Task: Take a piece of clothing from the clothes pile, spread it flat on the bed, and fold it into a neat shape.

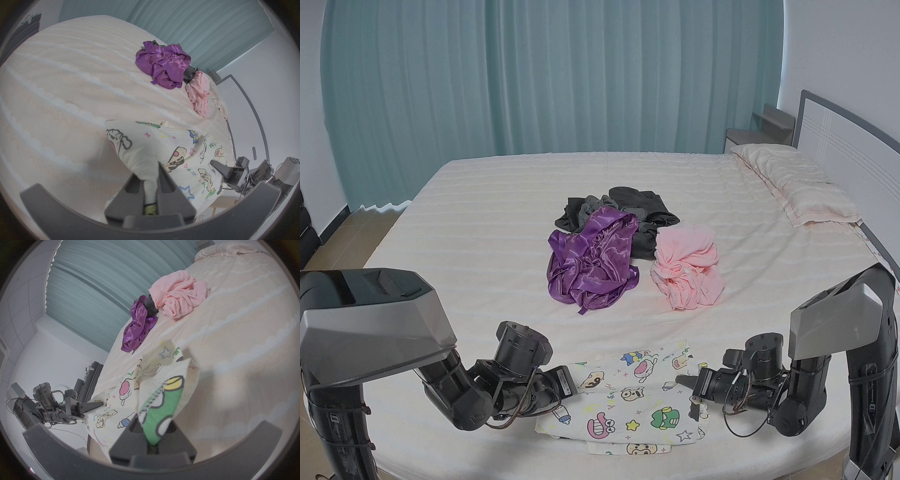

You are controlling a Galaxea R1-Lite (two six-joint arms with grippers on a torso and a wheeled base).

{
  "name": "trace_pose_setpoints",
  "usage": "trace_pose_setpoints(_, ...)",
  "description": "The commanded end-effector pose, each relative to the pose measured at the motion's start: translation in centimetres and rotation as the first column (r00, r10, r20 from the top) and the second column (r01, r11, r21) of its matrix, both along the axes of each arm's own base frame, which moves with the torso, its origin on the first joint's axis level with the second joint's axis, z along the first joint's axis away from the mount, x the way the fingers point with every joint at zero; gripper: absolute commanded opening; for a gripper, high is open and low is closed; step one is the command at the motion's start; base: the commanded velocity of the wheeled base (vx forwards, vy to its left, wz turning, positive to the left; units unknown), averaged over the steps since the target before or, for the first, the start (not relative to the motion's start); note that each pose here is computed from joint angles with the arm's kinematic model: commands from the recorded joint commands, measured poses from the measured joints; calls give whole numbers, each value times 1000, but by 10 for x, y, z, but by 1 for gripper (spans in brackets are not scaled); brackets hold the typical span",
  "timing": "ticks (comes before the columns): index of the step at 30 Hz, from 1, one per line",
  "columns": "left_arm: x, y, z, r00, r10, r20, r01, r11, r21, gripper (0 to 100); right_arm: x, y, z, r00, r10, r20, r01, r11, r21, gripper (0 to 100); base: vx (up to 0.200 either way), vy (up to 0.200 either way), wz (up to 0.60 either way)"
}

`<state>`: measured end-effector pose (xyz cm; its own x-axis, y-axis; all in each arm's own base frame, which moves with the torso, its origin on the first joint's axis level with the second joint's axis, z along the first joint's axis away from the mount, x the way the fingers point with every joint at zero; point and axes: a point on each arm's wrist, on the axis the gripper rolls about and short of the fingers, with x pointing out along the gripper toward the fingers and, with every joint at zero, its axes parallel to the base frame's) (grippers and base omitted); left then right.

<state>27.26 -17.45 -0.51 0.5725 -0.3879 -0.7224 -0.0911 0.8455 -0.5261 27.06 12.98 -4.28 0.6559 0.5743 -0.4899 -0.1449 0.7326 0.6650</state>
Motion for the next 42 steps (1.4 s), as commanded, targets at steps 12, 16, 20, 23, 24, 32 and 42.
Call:
trace_pose_setpoints(12,-3,8,-12,999,20,-45,-18,999,31,100,2,-7,-5,1000,-9,8,9,999,-36,100,0,0,0)
trace_pose_setpoints(16,1,24,-7,997,70,-40,-68,997,31,100,0,-26,10,998,-45,37,47,997,-59,100,0,0,0)
trace_pose_setpoints(20,11,42,13,993,115,-3,-115,993,-34,100,-11,-34,30,996,-44,75,49,996,-70,100,0,0,0)
trace_pose_setpoints(23,15,52,20,992,118,-34,-122,984,-127,100,-25,-36,48,993,-24,112,33,997,-74,100,0,0,0)
trace_pose_setpoints(24,18,54,22,990,134,-47,-140,977,-164,100,-31,-37,52,994,-14,111,23,997,-78,100,0,0,0)
trace_pose_setpoints(32,26,66,24,986,160,-56,-169,955,-245,100,-78,-14,47,981,193,24,-188,974,-128,100,0,0,0)
trace_pose_setpoints(42,27,66,21,985,160,-60,-170,956,-241,100,-80,-7,14,972,220,-79,-231,959,-166,100,0,0,0)
